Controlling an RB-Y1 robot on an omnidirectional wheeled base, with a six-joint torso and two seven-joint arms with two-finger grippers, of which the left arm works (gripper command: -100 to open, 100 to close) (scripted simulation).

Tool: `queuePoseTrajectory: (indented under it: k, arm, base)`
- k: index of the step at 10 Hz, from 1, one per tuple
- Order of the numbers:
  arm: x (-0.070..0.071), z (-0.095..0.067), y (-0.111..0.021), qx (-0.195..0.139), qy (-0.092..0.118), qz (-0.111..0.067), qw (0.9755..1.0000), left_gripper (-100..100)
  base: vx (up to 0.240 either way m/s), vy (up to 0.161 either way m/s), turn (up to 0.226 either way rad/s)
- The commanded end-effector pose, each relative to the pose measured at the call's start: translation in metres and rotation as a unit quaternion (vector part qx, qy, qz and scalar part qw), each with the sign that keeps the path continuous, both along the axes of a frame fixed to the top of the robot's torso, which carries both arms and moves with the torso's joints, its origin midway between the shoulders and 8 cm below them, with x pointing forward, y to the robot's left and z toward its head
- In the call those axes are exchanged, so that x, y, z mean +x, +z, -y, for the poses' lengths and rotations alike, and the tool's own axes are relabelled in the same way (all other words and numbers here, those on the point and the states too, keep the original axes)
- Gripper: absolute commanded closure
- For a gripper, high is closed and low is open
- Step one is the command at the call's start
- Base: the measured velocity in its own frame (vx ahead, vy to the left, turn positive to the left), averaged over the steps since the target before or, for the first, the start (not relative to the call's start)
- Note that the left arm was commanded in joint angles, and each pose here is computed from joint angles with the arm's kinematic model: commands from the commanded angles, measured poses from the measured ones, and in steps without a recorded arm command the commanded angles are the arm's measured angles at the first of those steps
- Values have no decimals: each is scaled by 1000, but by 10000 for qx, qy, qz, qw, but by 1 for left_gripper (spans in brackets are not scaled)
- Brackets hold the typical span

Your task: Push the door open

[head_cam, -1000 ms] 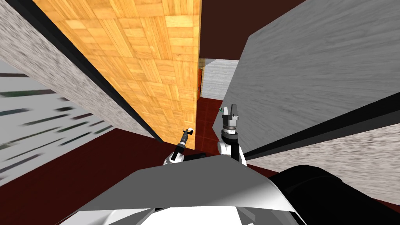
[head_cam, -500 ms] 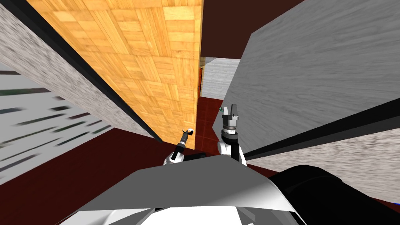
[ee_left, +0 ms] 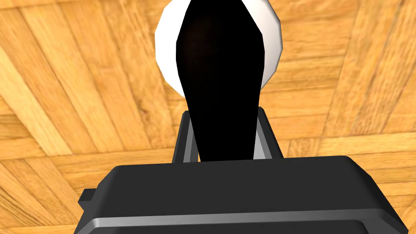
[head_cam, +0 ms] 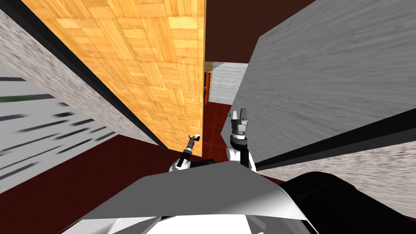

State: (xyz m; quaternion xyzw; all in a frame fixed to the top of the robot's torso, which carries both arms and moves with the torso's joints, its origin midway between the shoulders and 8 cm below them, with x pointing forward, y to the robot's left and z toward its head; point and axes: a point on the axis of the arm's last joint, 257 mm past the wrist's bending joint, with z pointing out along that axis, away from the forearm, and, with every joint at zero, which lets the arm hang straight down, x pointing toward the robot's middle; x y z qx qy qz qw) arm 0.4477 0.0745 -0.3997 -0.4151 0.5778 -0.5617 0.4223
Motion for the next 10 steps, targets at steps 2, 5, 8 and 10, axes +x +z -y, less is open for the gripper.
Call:
queuePoseTrajectory:
  k: [2, 5, 8, 10]
  arm:
    - [10, -22, 7, 49, 185, 98, 9998, 100]
    - [15, -40, 6, 99, 358, 102, 9993, 100]
    - [20, -59, 7, 132, 555, 106, 9983, 100]
    - [23, -69, 7, 142, 658, 108, 9977, 100]
  base:
    - [168, -101, 41]
    - [137, -87, 41]
    - [106, -92, 45]
    - [119, -103, 33]
